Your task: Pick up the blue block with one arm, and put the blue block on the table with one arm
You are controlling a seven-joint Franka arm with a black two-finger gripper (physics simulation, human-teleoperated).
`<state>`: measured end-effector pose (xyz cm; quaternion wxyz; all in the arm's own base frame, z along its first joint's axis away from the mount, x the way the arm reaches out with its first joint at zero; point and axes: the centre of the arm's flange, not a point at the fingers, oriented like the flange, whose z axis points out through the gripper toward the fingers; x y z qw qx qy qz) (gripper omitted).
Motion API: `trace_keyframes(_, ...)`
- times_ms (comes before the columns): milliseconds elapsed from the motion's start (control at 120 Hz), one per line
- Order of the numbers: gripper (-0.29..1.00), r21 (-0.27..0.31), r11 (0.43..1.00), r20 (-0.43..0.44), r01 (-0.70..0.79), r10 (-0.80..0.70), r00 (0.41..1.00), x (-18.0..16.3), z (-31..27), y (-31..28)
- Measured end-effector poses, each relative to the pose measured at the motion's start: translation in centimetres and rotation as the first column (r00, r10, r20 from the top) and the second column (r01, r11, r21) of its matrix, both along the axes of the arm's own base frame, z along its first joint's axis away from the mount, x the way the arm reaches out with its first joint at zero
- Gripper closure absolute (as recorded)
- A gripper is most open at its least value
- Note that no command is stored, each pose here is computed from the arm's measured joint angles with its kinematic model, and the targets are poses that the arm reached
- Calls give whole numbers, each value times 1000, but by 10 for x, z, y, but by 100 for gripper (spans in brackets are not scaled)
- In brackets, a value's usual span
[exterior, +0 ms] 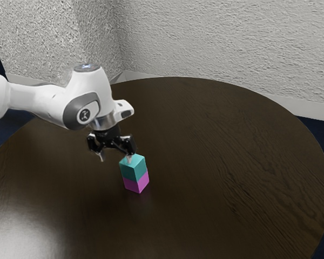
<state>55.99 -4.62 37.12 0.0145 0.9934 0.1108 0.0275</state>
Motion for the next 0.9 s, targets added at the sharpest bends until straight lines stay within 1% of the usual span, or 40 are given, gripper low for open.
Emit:
trace_keyframes(133, 0, -10, 999, -1, 45, -45, 999, 13, -8, -23)
trace_keyframes(342, 0, -25, 999, -38, 22, -23, 999, 17, -30, -18)
trace_keyframes(442, 0, -23, 1000, -49, 20, -21, 999, 19, -38, -16)
trace_keyframes(592, 0, -20, 1000, -49, 16, -17, 999, 23, -42, -15)
trace_keyframes(675, 6, -15, 1000, -51, 16, -16, 999, 25, -45, -13)
trace_keyframes(792, 20, 5, 1000, -49, 31, -31, 998, 27, -48, -11)
trace_keyframes(900, 23, 18, 999, -45, 40, -39, 998, 27, -48, -11)
